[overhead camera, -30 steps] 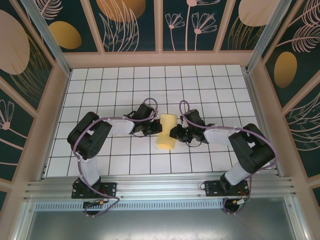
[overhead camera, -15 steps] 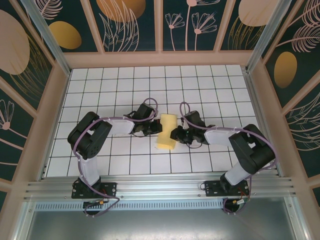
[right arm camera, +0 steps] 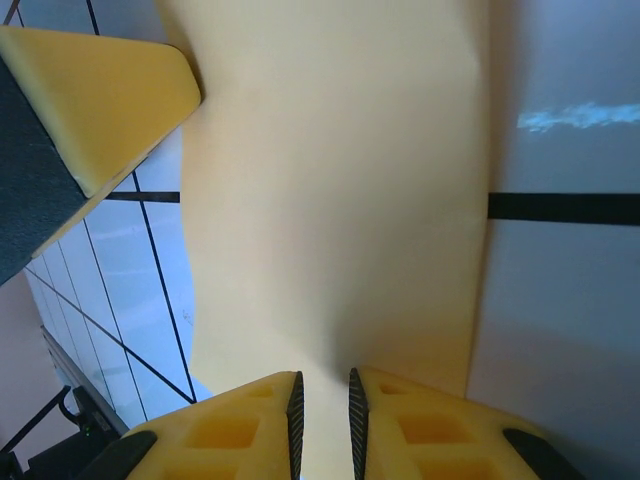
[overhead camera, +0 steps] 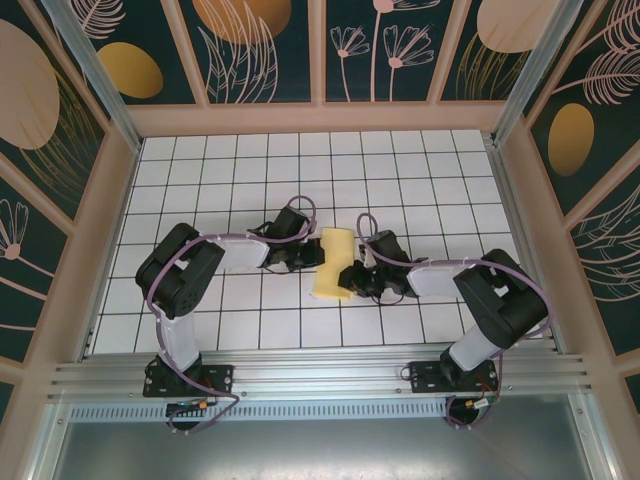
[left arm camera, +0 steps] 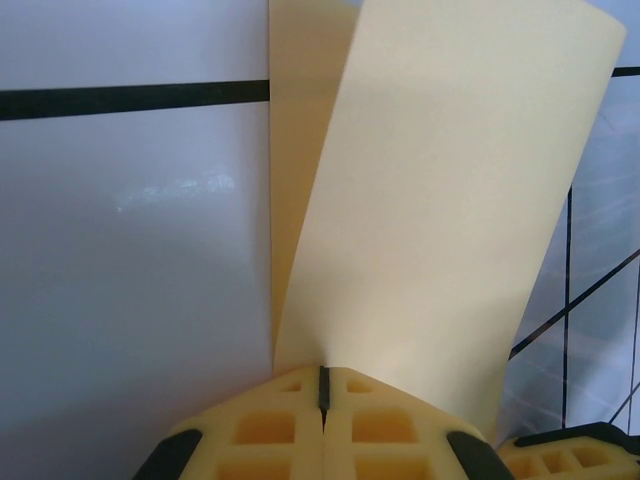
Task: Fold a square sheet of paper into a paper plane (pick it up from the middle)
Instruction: Fold the square sheet of paper in half at the center of the table.
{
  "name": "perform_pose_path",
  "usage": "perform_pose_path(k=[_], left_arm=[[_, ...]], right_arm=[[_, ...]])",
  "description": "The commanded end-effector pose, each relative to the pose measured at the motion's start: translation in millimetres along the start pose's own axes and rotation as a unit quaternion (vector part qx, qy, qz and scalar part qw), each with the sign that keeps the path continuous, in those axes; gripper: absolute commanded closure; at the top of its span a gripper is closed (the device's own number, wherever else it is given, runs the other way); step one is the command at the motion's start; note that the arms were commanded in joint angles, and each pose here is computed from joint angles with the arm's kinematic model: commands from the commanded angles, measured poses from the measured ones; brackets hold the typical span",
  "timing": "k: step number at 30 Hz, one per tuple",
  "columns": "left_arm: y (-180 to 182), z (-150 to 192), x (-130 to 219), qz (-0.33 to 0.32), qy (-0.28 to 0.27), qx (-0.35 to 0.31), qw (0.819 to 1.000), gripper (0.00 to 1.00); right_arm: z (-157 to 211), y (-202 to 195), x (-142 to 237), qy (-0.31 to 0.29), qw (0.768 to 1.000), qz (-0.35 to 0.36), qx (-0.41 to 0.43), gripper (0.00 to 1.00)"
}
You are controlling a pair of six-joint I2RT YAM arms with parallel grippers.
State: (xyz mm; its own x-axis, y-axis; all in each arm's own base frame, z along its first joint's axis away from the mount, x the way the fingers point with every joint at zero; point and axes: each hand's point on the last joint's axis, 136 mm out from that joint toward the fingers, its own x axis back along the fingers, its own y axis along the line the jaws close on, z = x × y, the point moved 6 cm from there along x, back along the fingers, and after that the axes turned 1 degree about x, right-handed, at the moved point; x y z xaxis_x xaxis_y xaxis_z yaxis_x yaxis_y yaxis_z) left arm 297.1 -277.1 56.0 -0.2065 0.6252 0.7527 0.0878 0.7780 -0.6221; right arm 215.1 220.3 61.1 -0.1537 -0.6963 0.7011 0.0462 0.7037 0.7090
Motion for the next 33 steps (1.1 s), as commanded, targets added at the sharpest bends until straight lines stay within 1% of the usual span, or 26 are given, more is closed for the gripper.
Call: perform_pose_path(k=[1,8,11,18,21,24,29,33], left_arm=[[61,41,-21,-0.127,0.065,0.027,0.989,1.00],[61,41,-21,-0.130,0.065,0.027,0.989,1.00],[62,42,-21,-0.132,0.067,0.026,0.989,1.00],[62,42,-21,-0.132,0.067,0.026,0.989,1.00],[60,42,-21,-0.130,0.067,0.024,0.989,1.00],[60,42,-20,-0.132,0.066,0.024,0.989,1.00],[60,42,-21,-0.131,0.068,0.022,0.989,1.00],[58,42,-22,-0.129,0.068,0.021,0.989,1.00]], right_arm=[[10,-19,-6,0.011,0.999,0.039,-0.019,0.76],[6,13,12,-0.006,1.000,-0.013,0.018,0.76],[11,14,14,-0.004,1.000,-0.024,0.020,0.76],[26,-9,7,0.012,1.000,-0.008,-0.004,0.76],[30,-17,6,0.015,1.000,0.014,-0.011,0.76],[28,-11,12,0.009,1.000,0.013,-0.007,0.76],[20,12,21,-0.005,1.000,-0.013,0.017,0.75],[13,15,20,-0.015,1.000,-0.008,0.019,0.75]])
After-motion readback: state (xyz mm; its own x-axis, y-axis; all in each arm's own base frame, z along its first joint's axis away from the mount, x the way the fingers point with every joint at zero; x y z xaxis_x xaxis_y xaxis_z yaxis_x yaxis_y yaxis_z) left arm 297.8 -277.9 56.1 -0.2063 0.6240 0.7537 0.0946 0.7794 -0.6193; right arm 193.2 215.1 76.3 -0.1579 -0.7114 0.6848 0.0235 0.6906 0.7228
